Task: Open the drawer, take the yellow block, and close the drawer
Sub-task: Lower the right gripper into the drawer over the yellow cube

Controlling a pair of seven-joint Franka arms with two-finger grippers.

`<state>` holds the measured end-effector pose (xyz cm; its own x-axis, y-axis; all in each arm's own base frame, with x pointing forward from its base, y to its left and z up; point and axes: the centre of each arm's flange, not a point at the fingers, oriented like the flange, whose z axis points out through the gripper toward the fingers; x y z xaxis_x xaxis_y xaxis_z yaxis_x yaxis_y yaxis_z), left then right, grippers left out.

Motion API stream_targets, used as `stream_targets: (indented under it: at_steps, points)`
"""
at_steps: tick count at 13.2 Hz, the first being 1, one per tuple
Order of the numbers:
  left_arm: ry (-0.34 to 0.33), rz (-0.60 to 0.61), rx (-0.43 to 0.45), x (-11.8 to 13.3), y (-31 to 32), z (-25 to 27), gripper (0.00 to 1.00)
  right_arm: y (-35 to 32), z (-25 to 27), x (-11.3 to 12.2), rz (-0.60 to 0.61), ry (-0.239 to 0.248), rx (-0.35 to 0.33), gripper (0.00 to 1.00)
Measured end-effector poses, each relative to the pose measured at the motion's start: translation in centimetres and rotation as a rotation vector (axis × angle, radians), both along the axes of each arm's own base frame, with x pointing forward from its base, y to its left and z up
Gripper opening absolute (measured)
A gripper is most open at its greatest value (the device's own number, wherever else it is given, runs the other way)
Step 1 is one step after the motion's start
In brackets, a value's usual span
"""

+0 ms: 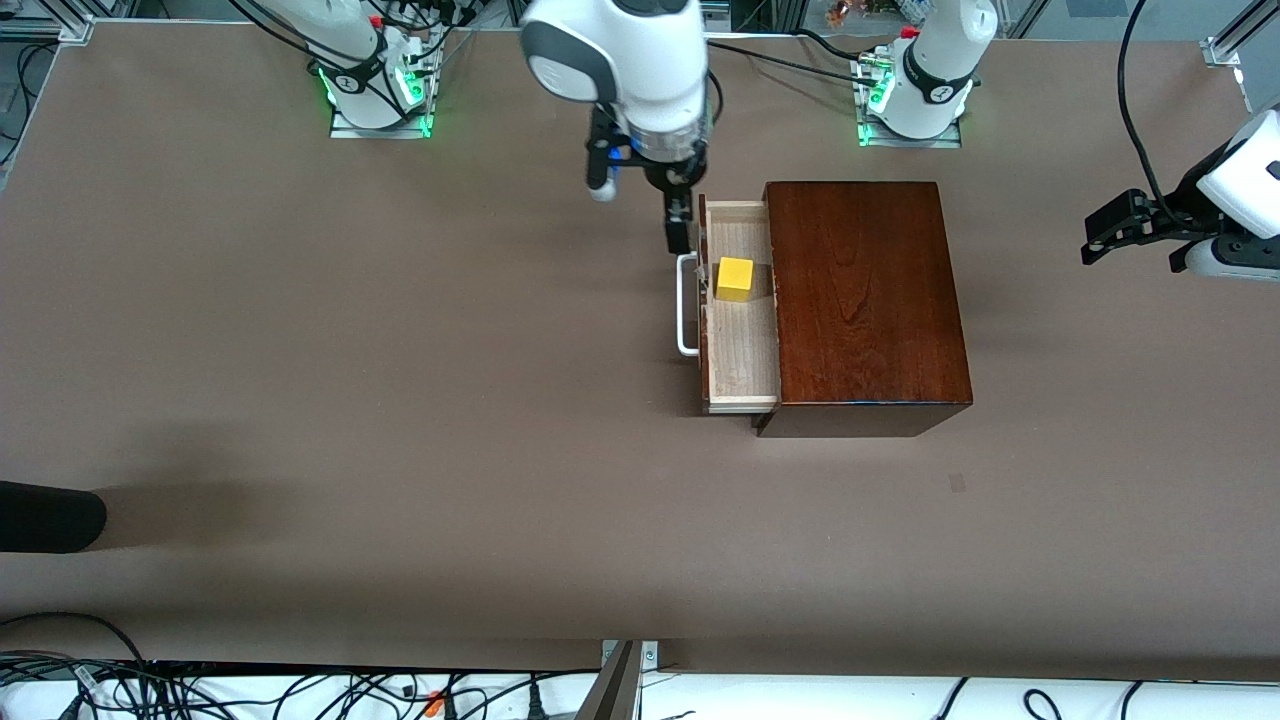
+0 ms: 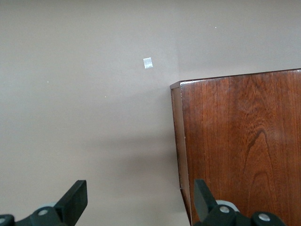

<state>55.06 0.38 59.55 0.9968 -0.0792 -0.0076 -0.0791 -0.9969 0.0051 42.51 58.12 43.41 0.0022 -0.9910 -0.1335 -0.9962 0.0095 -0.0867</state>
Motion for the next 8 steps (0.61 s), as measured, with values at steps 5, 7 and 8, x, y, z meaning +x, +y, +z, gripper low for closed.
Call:
stream_targets:
  at_steps: [5,7,8]
  points:
    - [0.000,0.000,0.000,0.0,0.0,0.0,1.00,3.2,-3.5,0.6,0.010,0.016,0.056,1.00]
    - [0.000,-0.001,0.000,0.0,-0.1,0.0,1.00,3.3,-3.8,1.1,0.004,0.008,0.073,1.00]
    - [-0.001,-0.002,0.000,0.0,-0.1,0.0,1.00,3.3,-4.2,1.4,-0.003,0.006,0.082,1.00]
